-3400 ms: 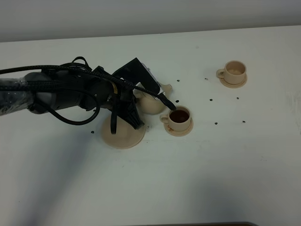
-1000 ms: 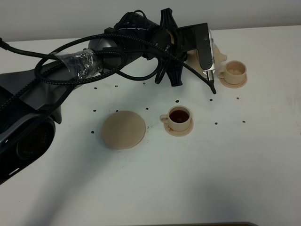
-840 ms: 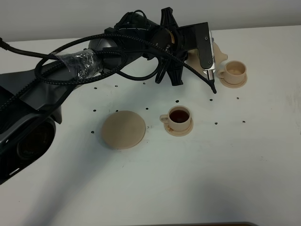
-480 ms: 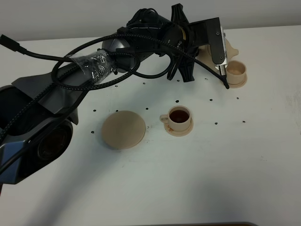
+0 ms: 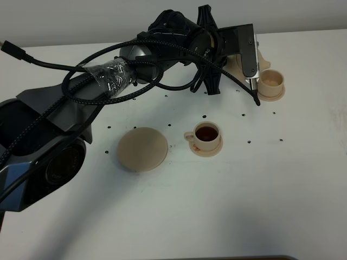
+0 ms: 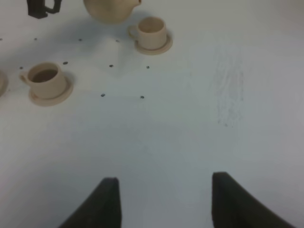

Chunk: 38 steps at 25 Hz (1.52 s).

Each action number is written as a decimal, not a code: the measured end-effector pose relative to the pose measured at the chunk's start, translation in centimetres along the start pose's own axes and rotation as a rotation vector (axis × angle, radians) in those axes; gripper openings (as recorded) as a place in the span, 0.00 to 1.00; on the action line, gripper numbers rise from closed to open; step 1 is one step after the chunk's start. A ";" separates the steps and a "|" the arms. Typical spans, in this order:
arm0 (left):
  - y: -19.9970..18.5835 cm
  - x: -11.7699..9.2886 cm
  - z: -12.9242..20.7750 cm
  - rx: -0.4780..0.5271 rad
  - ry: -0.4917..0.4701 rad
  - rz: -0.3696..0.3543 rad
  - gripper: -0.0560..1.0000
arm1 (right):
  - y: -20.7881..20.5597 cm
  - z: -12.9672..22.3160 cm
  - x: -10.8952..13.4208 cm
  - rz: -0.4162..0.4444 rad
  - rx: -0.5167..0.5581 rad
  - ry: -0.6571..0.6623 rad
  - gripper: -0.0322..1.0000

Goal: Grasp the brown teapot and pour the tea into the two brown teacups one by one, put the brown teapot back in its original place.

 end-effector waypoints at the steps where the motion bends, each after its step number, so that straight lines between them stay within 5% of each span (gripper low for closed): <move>1: 0.0 0.1 0.1 0.003 0.009 -0.003 0.17 | 0.0 0.0 0.0 0.000 0.000 0.000 0.44; 38: 1.0 -0.3 -0.9 -0.004 0.229 -0.072 0.17 | 0.0 0.0 0.0 -0.001 0.000 0.001 0.44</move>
Point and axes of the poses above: a point on each arm's last joint axis where the gripper is mounted, y pointing out along that axis toward the gripper, x along the wrist's bending axis when the last joint is at zero, z = x × y, the point moved 8 cm from there along y, pointing out along that axis toward the gripper, and after that the axes turned 6 degrees about -y, right-handed, at the moved point
